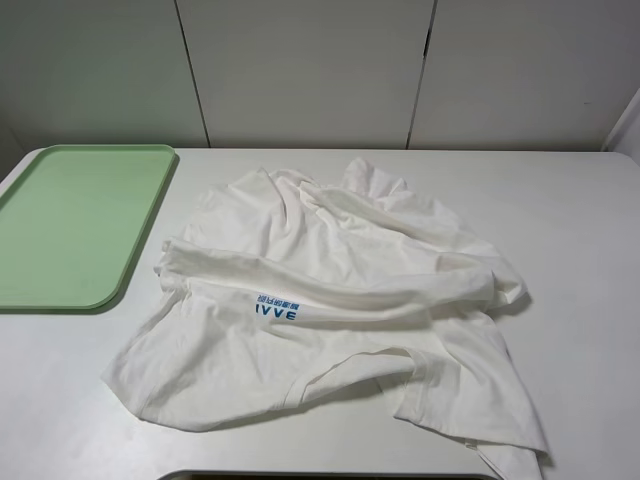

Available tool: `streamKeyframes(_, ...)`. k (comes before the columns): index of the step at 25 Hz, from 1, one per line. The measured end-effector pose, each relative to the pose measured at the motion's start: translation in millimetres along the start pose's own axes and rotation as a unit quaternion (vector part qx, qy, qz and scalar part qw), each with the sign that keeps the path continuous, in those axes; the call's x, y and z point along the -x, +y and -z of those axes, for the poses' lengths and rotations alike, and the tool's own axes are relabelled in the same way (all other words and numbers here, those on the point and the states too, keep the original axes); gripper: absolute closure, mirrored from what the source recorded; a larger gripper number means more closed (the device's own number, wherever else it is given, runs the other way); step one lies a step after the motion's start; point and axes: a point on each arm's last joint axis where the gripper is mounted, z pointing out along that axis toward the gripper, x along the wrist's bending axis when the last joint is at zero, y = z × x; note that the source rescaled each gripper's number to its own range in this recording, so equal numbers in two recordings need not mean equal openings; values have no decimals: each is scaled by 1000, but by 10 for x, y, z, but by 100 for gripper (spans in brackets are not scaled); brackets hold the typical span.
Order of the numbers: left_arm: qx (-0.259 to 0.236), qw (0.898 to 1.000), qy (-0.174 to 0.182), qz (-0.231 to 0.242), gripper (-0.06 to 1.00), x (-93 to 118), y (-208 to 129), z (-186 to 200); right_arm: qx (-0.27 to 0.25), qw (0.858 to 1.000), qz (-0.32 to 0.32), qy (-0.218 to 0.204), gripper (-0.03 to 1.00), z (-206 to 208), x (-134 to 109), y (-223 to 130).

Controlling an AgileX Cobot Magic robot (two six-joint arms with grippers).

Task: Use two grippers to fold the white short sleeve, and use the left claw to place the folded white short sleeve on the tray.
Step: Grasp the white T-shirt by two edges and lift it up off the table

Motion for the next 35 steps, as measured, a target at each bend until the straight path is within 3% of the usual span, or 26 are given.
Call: streamKeyframes(35,-1,1000,1,-1,0,-3,-2,0,0,1000,1,3,-3,1,0,0)
